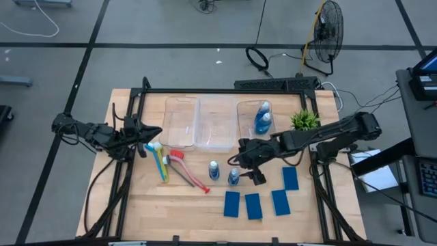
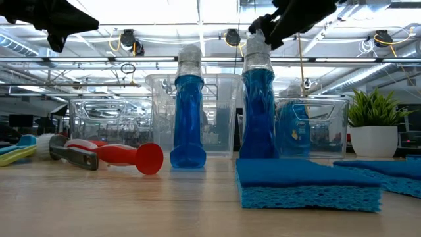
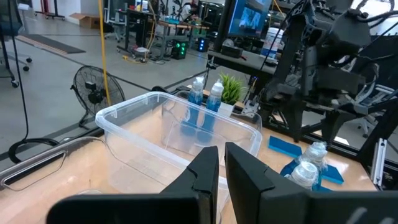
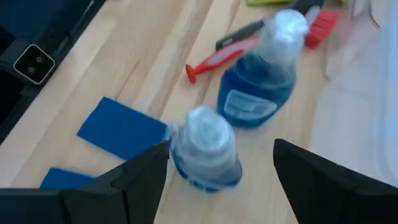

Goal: Pick & Place Kitchen Sink Supplies
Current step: Put the blue dishwashing liquid bottle into the right transparent bin

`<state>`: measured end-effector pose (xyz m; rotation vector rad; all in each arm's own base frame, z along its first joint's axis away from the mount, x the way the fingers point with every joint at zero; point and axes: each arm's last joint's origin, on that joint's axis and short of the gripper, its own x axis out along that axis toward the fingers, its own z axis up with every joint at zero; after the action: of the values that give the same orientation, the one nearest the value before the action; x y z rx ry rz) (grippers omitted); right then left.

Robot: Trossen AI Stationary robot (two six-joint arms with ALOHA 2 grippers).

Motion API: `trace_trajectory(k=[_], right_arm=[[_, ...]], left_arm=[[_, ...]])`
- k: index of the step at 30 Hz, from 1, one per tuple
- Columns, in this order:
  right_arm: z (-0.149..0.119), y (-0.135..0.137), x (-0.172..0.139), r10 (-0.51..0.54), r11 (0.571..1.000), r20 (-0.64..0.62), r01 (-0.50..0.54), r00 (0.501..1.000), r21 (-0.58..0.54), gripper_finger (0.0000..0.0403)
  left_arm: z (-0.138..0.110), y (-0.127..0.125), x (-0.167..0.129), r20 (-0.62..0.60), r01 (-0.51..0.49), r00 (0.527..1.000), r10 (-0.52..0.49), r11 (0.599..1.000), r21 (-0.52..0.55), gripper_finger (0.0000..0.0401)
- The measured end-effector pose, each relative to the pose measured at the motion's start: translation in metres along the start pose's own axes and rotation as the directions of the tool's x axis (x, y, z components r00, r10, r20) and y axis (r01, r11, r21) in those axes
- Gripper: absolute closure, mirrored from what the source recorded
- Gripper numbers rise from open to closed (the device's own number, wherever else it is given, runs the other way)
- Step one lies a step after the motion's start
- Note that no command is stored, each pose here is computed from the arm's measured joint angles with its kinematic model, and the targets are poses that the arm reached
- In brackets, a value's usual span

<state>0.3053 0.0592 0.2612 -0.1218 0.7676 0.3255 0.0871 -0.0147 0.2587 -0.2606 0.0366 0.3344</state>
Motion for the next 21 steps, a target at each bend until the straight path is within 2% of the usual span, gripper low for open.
trace_trajectory(k=[4,15,21], right_arm=[[-0.003,0.001,0.01,0.018,1.0,-0.027,-0.018,0.999,-0.019,0.0124],[-0.001,-0.003,0.018,0.013,1.0,-0.003,-0.013,1.0,-0.02,0.0124],[-0.004,-0.003,0.036,0.067,0.998,-0.012,-0.067,0.998,-0.015,0.0124]], left_arm=[[0.0,0.0,0.0,0.0,-0.002,1.0,0.002,1.0,-0.001,0.0368],[0.0,0.0,0.0,0.001,-0.003,1.0,0.003,1.0,0.001,0.0368],[0.0,0.0,0.0,0.001,-0.003,1.0,0.003,1.0,0.001,0.0368]])
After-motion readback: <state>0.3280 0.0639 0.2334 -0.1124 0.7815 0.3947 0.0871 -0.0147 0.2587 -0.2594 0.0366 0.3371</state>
